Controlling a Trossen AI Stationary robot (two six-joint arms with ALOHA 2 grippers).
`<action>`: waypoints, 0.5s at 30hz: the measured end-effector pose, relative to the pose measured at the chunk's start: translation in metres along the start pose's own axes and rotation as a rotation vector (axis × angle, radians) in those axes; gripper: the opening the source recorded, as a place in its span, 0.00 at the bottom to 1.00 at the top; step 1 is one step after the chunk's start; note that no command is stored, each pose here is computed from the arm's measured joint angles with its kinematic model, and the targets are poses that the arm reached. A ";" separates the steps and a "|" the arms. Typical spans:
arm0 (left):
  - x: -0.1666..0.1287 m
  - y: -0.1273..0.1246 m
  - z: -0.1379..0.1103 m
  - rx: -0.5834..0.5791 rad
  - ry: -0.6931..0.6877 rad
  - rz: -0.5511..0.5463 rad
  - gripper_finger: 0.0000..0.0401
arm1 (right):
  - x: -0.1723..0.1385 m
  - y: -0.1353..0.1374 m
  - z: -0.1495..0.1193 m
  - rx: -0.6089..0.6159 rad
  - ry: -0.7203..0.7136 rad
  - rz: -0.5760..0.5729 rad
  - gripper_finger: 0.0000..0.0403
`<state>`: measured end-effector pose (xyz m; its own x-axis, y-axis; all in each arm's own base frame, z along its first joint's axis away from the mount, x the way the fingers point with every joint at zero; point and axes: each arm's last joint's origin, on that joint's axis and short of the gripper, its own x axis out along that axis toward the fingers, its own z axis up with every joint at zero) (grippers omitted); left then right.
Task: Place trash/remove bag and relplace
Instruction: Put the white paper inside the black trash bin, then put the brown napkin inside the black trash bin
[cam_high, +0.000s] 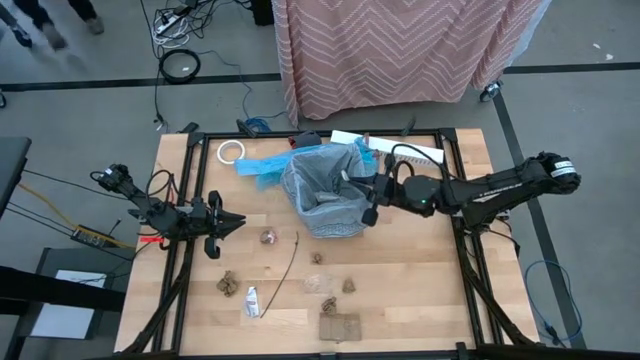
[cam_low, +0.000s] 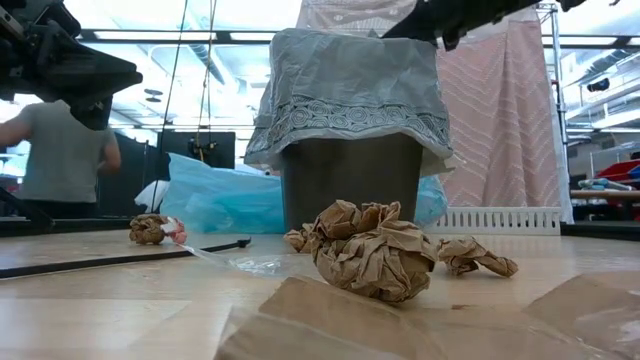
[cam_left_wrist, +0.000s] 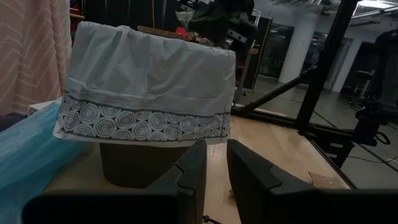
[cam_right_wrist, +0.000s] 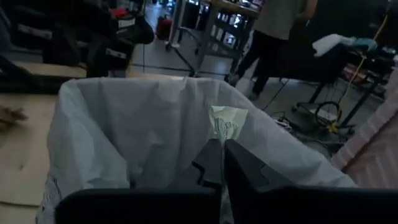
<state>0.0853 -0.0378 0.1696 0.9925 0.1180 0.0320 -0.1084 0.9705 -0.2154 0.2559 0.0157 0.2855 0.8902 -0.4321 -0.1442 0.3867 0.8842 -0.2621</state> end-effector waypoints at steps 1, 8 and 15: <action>0.000 0.000 0.000 0.000 0.000 0.000 0.18 | 0.000 0.000 0.000 -0.010 -0.001 0.001 0.06; 0.000 0.000 0.000 0.001 0.000 0.000 0.18 | -0.011 -0.002 0.010 0.028 -0.060 0.039 0.36; 0.000 0.000 0.000 0.000 0.000 0.000 0.18 | -0.030 0.027 0.018 0.118 -0.130 0.370 0.58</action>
<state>0.0853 -0.0378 0.1696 0.9925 0.1180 0.0317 -0.1085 0.9705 -0.2155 0.2436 0.0561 0.2997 0.9945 -0.0615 -0.0850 0.0526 0.9933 -0.1030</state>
